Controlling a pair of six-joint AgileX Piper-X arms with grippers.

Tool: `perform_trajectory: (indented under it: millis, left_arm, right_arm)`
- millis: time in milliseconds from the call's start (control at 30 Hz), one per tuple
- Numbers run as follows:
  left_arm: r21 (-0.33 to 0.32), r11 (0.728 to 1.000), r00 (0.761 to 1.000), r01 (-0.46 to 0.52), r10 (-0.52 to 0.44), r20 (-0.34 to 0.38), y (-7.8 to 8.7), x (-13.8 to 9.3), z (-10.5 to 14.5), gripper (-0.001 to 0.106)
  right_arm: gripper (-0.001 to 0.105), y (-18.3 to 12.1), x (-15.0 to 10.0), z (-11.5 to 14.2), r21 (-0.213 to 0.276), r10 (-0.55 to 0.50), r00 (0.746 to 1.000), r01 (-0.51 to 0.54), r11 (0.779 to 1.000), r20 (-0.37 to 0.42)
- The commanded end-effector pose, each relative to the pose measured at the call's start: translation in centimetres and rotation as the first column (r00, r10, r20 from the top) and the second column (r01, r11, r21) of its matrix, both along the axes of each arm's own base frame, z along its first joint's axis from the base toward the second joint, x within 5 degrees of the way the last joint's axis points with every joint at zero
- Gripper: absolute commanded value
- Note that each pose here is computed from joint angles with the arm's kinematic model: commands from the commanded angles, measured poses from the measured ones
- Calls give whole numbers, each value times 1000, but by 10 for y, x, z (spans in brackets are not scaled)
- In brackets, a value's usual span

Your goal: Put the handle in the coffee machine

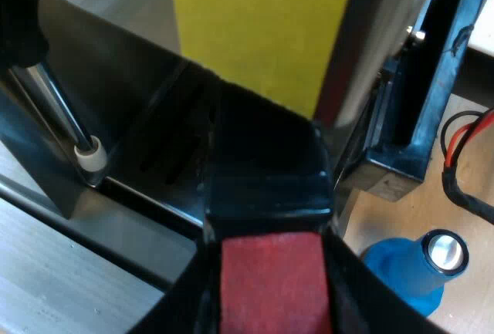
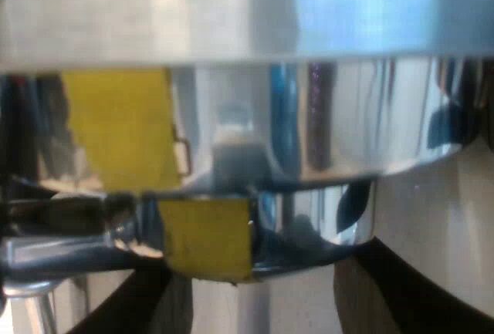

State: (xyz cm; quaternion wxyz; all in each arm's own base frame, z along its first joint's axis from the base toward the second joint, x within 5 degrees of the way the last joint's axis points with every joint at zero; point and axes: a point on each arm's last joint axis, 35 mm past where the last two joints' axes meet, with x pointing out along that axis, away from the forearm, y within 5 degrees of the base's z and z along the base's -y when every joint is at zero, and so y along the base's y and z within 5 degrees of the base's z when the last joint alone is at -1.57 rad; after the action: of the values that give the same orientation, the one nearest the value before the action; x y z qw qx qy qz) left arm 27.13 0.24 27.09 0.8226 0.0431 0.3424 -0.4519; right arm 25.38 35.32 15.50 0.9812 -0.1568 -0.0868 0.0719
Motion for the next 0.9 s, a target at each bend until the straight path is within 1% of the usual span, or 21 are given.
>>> perform_trajectory:
  millis: [33, 133, 200, 233, 267, 333, 400, 900]
  left_arm:
    - [-119, 989, 983, 86, -65, 169, -2, 6, 29, 7]
    - [-119, 989, 983, 86, -65, 169, -2, 6, 29, 26]
    - [-119, 989, 983, 86, -65, 169, -2, 6, 29, 43]
    - [-119, 989, 983, 86, -65, 169, -2, 6, 29, 47]
    - [-119, 989, 983, 86, -65, 169, -2, 6, 29, 54]
    - [-119, 989, 983, 86, -65, 169, -2, 6, 29, 61]
    - [-119, 989, 983, 86, -65, 169, -2, 6, 29, 65]
    - [-119, 989, 983, 86, -65, 169, -2, 6, 29, 65]
  right_arm:
    - [44, -2, 0, 15, 76, -5, 999, 1, 997, 52]
    - [44, -2, 0, 15, 76, -5, 999, 1, 997, 52]
    - [44, -2, 0, 15, 76, -5, 999, 1, 997, 52]
    - [44, -2, 0, 15, 76, -5, 999, 1, 997, 52]
    - [44, -2, 0, 15, 76, -5, 999, 1, 997, 52]
    - [44, -2, 0, 15, 76, -5, 999, 1, 997, 52]
    - [44, -2, 0, 15, 76, -5, 999, 1, 997, 52]
    - [44, -2, 0, 15, 76, -5, 999, 1, 997, 52]
